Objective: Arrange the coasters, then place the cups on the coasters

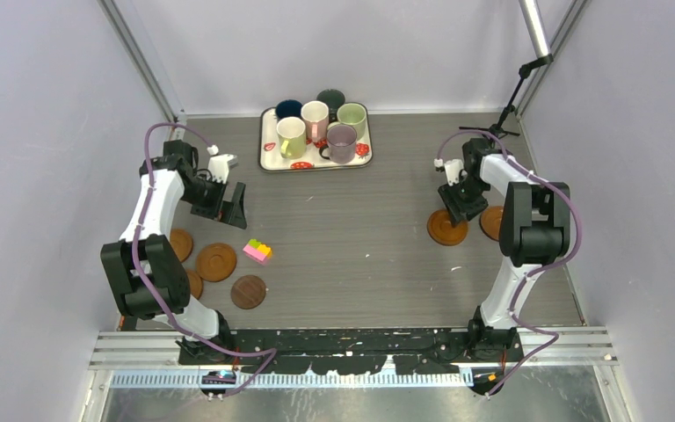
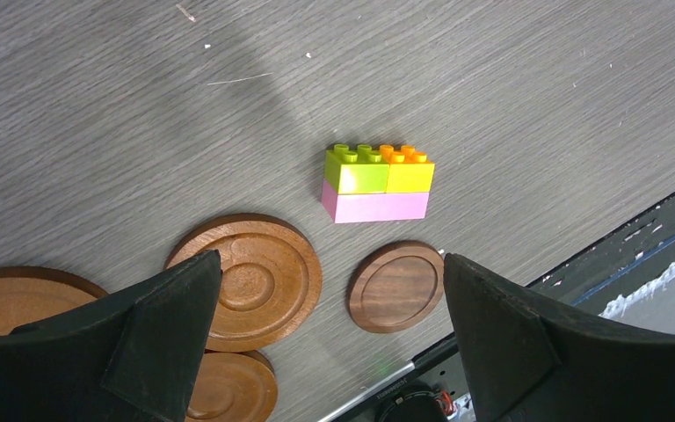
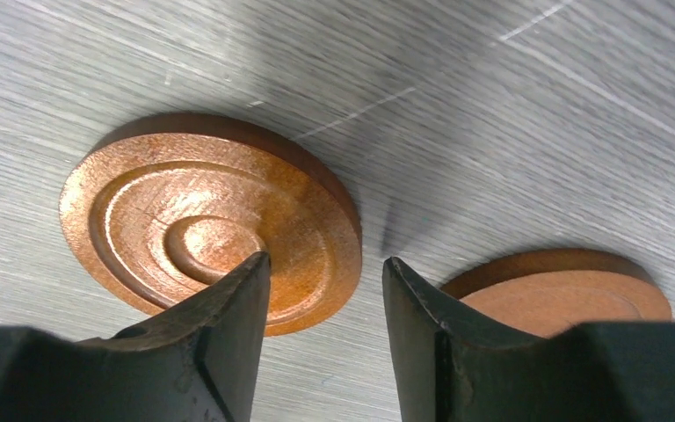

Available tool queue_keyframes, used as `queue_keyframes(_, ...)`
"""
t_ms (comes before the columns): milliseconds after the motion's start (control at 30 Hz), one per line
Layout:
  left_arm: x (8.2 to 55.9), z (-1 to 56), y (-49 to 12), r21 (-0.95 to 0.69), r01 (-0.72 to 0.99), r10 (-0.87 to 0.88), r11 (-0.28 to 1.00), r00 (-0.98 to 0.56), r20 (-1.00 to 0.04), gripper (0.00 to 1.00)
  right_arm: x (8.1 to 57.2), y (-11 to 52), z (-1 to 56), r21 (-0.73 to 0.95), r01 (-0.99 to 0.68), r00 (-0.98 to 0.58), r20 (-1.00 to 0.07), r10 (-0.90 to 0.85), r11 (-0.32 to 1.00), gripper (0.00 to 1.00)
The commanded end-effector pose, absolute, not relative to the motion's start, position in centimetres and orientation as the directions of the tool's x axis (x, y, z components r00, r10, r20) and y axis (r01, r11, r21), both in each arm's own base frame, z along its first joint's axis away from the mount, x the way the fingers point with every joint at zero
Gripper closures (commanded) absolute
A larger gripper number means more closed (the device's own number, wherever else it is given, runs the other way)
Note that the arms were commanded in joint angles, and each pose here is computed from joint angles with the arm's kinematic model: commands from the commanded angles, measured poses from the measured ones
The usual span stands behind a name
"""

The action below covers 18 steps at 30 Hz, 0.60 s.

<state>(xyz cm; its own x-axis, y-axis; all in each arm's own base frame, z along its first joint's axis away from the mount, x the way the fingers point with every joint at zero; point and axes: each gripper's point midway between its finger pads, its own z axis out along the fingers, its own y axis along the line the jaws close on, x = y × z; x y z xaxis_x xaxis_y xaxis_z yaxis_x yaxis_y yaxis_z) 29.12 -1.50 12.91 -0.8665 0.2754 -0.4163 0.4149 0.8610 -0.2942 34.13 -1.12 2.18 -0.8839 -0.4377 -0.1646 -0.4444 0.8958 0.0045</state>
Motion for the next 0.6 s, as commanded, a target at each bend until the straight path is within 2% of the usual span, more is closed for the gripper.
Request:
queue_keyframes(0,28.9,13.3,-1.4,-0.288,0.427,0.285,0.857,-0.859,-0.425,0.0,35.4,-1.3,3.8,-0.01,-0.441,-0.878,-0.203,-0.434,0.897,0.41)
queue_keyframes(233,28.0,13.1,0.1,-0.287,0.453,0.328,0.844,-0.86,-0.392,0.0,37.6,0.0,8.8,0.016,-0.417,-0.863,-0.322,-0.39,0.909,0.26)
queue_keyframes(433,27.7,11.7,6.4,-0.217,0.385,0.299,0.897,-0.89,-0.344,0.0,38.6,1.8,12.6,0.056,-0.418,-0.838,-0.409,-0.361,0.907,0.22)
queue_keyframes(567,27.6,10.1,10.5,-0.184,0.299,0.232,0.936,-0.921,-0.314,0.0,37.8,3.8,13.4,0.1,-0.438,-0.829,-0.428,-0.359,0.893,0.21)
